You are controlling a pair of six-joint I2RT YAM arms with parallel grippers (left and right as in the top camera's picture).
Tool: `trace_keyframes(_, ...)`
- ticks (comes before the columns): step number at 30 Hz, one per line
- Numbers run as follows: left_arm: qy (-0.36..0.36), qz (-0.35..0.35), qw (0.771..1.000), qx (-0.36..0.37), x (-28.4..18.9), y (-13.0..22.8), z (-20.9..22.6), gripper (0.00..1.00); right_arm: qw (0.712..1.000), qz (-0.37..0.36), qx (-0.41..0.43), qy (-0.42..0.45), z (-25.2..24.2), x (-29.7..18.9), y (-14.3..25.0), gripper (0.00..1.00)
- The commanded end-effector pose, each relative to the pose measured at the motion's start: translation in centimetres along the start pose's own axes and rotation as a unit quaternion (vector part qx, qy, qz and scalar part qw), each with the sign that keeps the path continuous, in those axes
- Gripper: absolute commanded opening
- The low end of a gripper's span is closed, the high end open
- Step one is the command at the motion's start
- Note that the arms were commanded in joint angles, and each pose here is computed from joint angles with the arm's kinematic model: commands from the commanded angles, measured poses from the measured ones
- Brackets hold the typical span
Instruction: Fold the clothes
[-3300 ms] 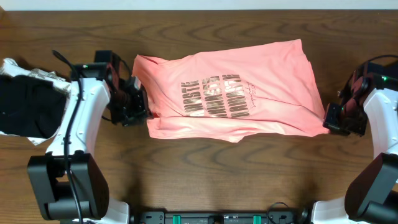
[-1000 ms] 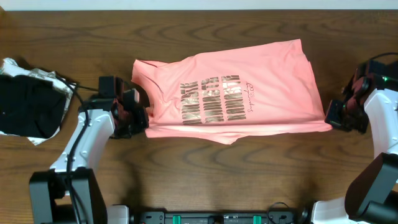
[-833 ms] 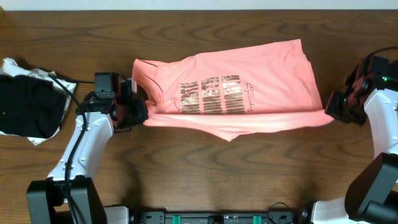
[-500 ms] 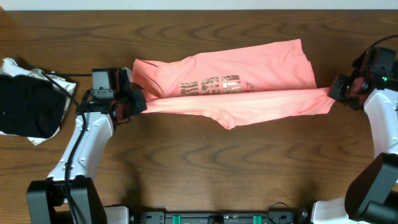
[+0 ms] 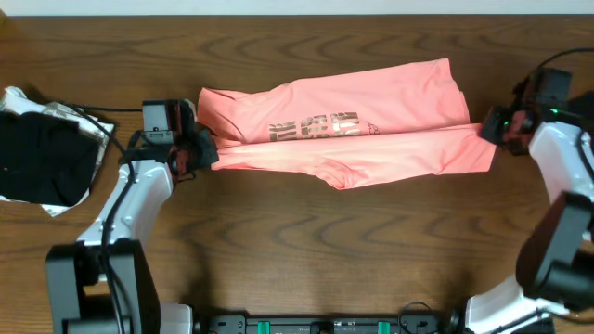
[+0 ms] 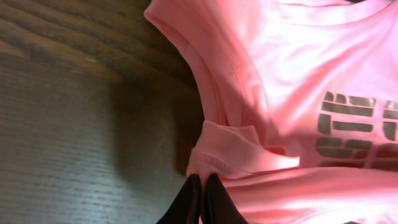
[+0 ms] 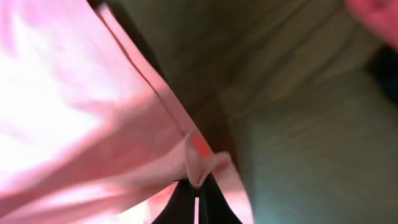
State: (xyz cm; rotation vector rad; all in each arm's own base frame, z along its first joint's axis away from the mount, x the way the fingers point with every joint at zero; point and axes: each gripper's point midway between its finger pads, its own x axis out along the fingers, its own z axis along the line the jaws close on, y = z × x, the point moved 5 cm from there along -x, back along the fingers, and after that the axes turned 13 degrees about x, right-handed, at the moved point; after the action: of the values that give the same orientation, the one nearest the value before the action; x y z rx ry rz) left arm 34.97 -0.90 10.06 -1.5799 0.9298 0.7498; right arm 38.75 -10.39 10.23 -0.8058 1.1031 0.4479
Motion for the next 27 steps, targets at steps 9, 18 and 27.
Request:
trace_keyframes(9, -0.021, -0.027, 0.999, -0.003, 2.0, -1.3, 1.1, 0.40, 0.999, 0.034, -0.001, 0.012, -0.1, 3.6, 1.3, 0.39)
trace_keyframes(18, -0.034, -0.095, 0.995, -0.008, -1.4, -4.4, 1.5, 0.59, 1.000, -0.024, 0.000, -0.015, -0.2, -1.4, -1.3, 0.39)
trace_keyframes(27, 0.053, -0.086, 0.994, 0.030, -4.4, -3.3, -4.6, 0.11, 0.990, 0.027, -0.088, -0.102, 3.5, -4.2, 1.8, 0.01)
